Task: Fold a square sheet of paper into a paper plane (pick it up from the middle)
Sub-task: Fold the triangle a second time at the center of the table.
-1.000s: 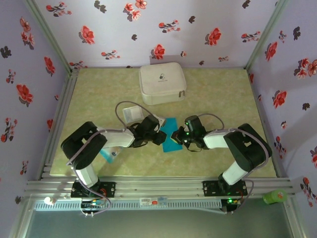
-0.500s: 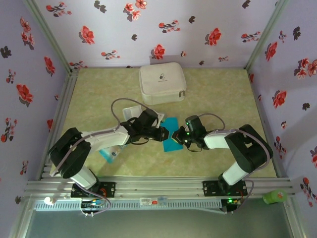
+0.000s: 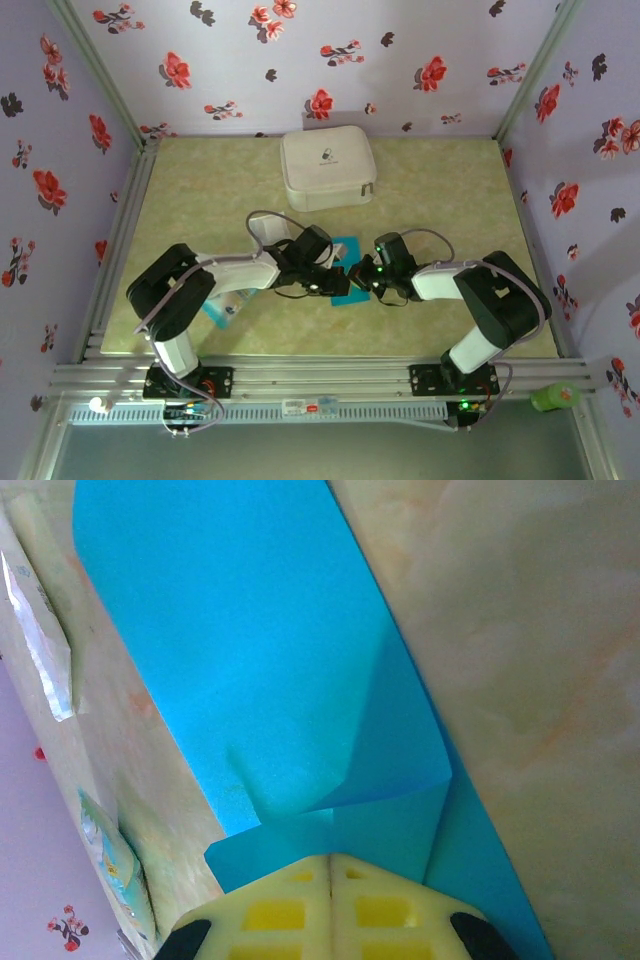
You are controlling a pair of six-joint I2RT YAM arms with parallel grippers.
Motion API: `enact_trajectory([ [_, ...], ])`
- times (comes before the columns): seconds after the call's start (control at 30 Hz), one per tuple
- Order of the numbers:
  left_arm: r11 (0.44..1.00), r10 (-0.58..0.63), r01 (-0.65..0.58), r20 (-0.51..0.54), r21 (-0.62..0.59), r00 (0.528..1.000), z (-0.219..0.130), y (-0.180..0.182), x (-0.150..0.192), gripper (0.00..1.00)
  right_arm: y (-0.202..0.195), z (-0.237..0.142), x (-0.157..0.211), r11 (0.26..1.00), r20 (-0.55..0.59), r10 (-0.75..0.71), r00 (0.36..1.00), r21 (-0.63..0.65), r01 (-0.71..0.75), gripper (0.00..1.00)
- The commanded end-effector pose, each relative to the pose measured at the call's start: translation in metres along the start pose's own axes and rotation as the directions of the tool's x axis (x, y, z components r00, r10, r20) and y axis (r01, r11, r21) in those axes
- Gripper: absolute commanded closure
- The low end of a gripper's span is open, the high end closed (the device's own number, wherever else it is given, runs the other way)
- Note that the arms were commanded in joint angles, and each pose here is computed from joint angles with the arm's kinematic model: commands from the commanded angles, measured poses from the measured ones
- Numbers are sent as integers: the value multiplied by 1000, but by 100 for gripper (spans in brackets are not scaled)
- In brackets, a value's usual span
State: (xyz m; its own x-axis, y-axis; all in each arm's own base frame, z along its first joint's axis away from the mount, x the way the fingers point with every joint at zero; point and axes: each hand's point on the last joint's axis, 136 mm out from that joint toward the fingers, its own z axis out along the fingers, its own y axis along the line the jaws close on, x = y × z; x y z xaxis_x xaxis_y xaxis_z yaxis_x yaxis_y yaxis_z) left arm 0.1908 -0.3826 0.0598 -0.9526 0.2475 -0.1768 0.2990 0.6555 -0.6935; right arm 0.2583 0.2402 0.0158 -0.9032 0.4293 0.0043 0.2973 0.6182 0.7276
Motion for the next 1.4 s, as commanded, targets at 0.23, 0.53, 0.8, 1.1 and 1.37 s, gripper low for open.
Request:
enact_trajectory([
  [0.23, 997, 24, -26, -22, -76, 999, 13, 14, -1, 89, -39, 1, 6, 992, -1, 61, 998, 114, -60, 100],
  [0.53, 991, 3, -8, -35, -131, 999, 21, 34, 6, 88, -42, 2, 8, 991, -4, 64, 998, 121, -63, 100],
  [0.8, 989, -13, 5, -50, -147, 999, 22, 45, 16, 88, -45, 4, 8, 989, -10, 64, 998, 131, -62, 100],
  [1.1, 985, -5, -5, -56, -173, 998, 17, 52, 23, 87, -49, 4, 9, 987, -13, 62, 998, 150, -60, 100],
  [1.37, 990, 41, -42, -8, -136, 999, 2, 33, 14, 86, -51, 4, 10, 986, -18, 61, 998, 160, -58, 100],
])
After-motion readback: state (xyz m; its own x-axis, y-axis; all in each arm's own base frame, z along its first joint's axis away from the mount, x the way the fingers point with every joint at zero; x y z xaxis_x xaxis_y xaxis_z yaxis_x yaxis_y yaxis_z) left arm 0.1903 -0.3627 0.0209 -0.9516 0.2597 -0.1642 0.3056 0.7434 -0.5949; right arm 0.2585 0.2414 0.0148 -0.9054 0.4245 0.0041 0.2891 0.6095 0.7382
